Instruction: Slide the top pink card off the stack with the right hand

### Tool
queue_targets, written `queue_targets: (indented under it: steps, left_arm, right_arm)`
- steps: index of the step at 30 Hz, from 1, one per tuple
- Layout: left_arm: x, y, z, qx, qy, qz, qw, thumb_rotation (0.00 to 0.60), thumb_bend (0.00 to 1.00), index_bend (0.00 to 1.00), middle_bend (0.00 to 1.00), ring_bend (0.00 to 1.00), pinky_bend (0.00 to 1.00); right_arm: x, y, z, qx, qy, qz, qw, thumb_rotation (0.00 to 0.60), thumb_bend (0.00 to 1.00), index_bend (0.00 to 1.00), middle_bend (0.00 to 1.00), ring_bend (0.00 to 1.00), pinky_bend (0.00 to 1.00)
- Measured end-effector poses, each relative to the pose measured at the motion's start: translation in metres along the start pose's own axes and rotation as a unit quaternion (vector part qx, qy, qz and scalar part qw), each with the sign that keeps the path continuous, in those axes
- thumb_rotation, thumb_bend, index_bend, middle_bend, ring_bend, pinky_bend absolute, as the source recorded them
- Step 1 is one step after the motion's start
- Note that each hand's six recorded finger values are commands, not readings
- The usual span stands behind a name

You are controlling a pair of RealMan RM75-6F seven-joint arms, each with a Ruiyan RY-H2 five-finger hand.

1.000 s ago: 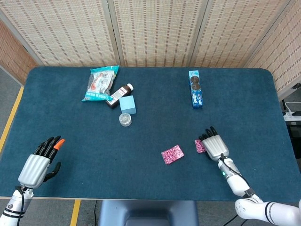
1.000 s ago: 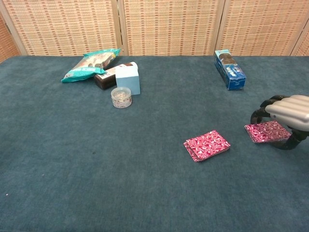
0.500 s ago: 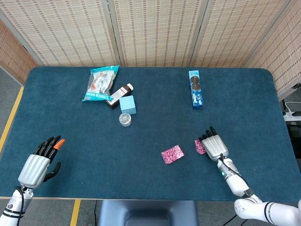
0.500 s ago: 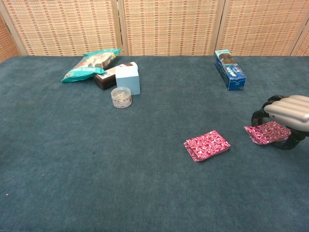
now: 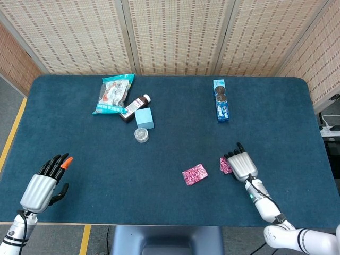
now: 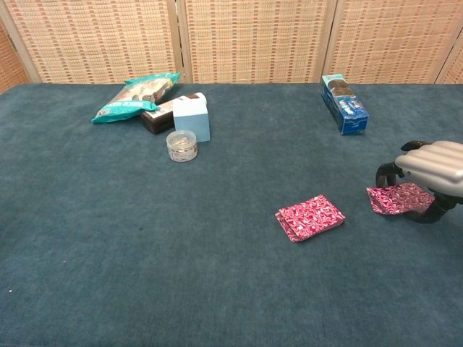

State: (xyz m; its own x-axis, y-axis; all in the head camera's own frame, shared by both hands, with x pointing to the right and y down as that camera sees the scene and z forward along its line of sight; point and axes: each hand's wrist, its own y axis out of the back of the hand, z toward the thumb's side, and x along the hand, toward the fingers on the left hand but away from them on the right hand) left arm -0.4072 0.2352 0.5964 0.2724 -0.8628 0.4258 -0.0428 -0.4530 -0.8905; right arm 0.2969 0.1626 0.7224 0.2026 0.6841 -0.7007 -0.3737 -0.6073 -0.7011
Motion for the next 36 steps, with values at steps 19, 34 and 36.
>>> queue_targets:
  steps: [19, 34, 36]
  left_arm:
    - [0.000, 0.000, 0.000, -0.001, -0.001, 0.001, 1.0000, 0.600, 0.49, 0.00, 0.00, 0.03, 0.18]
    - [0.001, -0.002, 0.001, 0.004, 0.000, -0.003, 1.0000, 0.600, 0.49, 0.00, 0.00, 0.03, 0.17]
    - [0.002, -0.002, 0.000, 0.004, 0.003, -0.003, 1.0000, 0.600, 0.49, 0.00, 0.00, 0.03, 0.17]
  right_arm:
    - [0.001, 0.012, -0.001, -0.006, -0.002, -0.022, 0.9997, 0.600, 0.27, 0.61, 0.45, 0.30, 0.08]
    - [-0.038, 0.054, 0.032, -0.021, 0.013, -0.053, 0.9983, 0.600, 0.27, 0.62, 0.45, 0.31, 0.08]
    - [-0.048, 0.056, 0.041, -0.017, 0.014, -0.052, 0.9984, 0.600, 0.27, 0.60, 0.45, 0.31, 0.08]
